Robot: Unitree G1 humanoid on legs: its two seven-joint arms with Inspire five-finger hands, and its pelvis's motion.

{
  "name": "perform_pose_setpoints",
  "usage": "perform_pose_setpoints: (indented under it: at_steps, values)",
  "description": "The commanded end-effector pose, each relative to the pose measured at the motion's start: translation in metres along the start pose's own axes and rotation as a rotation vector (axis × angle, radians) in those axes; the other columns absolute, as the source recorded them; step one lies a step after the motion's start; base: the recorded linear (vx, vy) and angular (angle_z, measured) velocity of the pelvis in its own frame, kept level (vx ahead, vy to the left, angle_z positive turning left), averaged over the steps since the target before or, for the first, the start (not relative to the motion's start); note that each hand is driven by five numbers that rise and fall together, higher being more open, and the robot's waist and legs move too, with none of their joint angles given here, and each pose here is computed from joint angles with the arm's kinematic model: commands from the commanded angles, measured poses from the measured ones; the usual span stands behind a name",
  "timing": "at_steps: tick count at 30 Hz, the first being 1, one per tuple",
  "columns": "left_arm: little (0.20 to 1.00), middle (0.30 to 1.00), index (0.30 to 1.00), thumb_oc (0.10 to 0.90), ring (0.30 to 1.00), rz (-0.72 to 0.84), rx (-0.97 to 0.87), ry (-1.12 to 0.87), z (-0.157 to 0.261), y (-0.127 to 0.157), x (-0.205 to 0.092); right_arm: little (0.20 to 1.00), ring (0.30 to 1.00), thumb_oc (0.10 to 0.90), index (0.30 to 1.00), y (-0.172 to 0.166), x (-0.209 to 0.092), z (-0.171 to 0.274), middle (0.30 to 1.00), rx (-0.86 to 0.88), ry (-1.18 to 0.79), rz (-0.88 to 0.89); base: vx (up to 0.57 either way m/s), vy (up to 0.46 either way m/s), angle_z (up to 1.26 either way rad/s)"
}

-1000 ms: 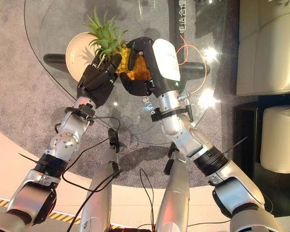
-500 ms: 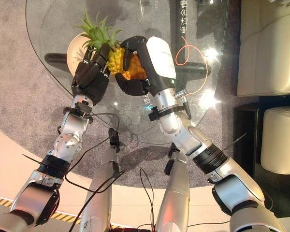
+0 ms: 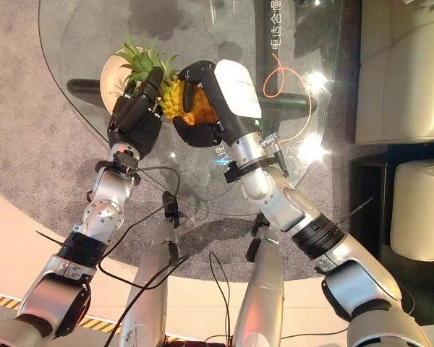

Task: Pick up the fruit to the plate

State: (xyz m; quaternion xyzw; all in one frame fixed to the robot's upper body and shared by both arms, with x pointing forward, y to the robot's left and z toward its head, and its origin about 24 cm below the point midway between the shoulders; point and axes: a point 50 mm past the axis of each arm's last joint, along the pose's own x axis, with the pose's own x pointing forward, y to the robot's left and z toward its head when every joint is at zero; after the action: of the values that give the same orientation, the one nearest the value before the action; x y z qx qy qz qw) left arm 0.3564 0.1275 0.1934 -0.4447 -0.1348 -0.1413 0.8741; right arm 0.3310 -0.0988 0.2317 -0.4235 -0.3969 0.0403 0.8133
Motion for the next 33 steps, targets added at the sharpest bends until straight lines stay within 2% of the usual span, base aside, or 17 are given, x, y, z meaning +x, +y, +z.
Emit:
perform_pose_setpoints:
  at_steps: [1, 5, 6, 7, 8, 30, 32, 33]
  values:
    - [0.9, 0.9, 0.9, 0.8, 0.9, -0.307, -0.042, -0.163, 0.032, -0.074, 0.007, 0.2, 0.3, 0.1, 0.3, -0.03, 0.022, 0.096, 0.3, 0.045, -0.531, -0.081, 0.0, 0.0, 0.0]
    - [0.9, 0.9, 0.9, 0.8, 0.9, -0.33, -0.052, -0.188, 0.035, -0.076, 0.005, 0.2, 0.3, 0.1, 0.3, -0.031, 0.021, 0.098, 0.3, 0.05, -0.544, -0.073, 0.0, 0.0, 0.0]
    - [0.82, 0.832, 0.832, 0.72, 0.832, -0.347, -0.056, -0.199, 0.036, -0.076, 0.004, 0.2, 0.3, 0.1, 0.3, -0.031, 0.02, 0.098, 0.3, 0.052, -0.548, -0.071, 0.0, 0.0, 0.0]
    - [0.332, 0.413, 0.413, 0.232, 0.413, -0.371, -0.063, -0.221, 0.038, -0.077, 0.003, 0.2, 0.3, 0.1, 0.3, -0.031, 0.02, 0.098, 0.3, 0.054, -0.552, -0.071, 0.0, 0.0, 0.0]
    - [0.2, 0.3, 0.3, 0.1, 0.3, -0.379, -0.061, -0.223, 0.038, -0.078, 0.002, 0.2, 0.3, 0.1, 0.3, -0.03, 0.02, 0.098, 0.3, 0.056, -0.555, -0.07, 0.0, 0.0, 0.0]
    - [0.2, 0.3, 0.3, 0.1, 0.3, -0.41, -0.008, -0.318, 0.048, -0.081, 0.002, 0.2, 0.3, 0.1, 0.3, -0.034, 0.021, 0.098, 0.3, 0.075, -0.546, -0.123, 0.0, 0.0, 0.0]
    - [0.2, 0.3, 0.3, 0.1, 0.3, -0.404, -0.01, -0.326, 0.049, -0.08, 0.002, 0.263, 0.354, 0.163, 0.354, -0.035, 0.021, 0.097, 0.354, 0.081, -0.541, -0.137, 0.0, 0.0, 0.0]
    - [0.2, 0.3, 0.3, 0.1, 0.3, -0.403, -0.01, -0.329, 0.049, -0.08, 0.001, 0.378, 0.453, 0.278, 0.453, -0.036, 0.02, 0.096, 0.453, 0.081, -0.541, -0.139, 0.0, 0.0, 0.0]
